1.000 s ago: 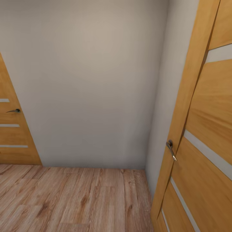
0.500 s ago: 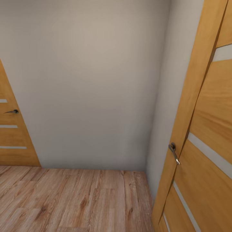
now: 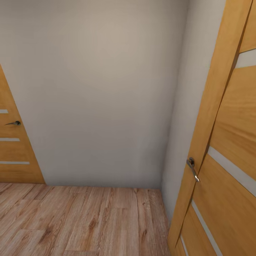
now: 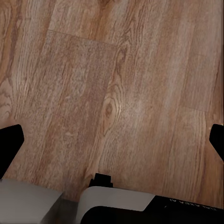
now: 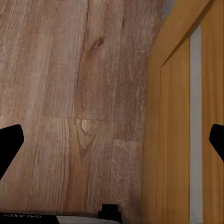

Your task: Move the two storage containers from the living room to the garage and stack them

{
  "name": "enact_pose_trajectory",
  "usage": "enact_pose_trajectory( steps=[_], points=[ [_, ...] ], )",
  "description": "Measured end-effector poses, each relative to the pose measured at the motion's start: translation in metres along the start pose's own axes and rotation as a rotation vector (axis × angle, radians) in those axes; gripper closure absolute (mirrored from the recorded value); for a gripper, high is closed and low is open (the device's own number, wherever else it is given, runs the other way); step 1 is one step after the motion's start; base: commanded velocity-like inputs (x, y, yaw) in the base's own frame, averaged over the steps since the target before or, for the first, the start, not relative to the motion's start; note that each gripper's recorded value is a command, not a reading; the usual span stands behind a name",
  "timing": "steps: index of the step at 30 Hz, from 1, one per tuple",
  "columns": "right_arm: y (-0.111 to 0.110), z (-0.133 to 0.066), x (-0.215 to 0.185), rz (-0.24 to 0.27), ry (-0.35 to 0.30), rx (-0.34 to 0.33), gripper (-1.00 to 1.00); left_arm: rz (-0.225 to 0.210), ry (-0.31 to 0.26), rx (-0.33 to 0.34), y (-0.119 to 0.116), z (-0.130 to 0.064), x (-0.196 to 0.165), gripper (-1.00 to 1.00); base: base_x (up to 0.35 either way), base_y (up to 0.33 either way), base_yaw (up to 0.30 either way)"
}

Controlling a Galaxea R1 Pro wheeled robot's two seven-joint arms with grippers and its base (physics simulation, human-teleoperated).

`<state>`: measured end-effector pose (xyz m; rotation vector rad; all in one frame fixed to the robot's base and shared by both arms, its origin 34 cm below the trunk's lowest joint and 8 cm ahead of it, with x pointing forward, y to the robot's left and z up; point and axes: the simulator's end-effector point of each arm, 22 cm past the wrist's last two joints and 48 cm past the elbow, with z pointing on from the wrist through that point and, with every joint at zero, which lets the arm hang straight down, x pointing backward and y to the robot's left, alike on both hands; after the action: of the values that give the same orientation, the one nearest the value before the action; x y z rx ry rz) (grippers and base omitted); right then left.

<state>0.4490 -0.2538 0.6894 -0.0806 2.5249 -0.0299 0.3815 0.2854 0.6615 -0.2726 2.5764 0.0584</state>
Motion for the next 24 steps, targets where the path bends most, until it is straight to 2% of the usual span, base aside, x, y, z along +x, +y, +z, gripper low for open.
enact_pose_trajectory(
  steps=[5,15,24],
  points=[
    [0.0093,-0.0001,-0.0004,0.003,0.000,-0.011,-1.00,-0.003,0.007,0.010,-0.0082,-0.0014,0.0057,-1.00,0.000,0.000,0.000],
    [0.0085,-0.0001,-0.0003,0.000,-0.001,-0.011,-1.00,-0.006,0.012,0.010,-0.0083,-0.0023,0.0093,-1.00,0.006,0.000,0.000],
    [0.0091,-0.0005,-0.0004,0.000,-0.001,-0.012,-1.00,-0.006,0.013,0.011,-0.0086,-0.0027,0.0100,-1.00,0.254,0.000,0.000]
  ],
)
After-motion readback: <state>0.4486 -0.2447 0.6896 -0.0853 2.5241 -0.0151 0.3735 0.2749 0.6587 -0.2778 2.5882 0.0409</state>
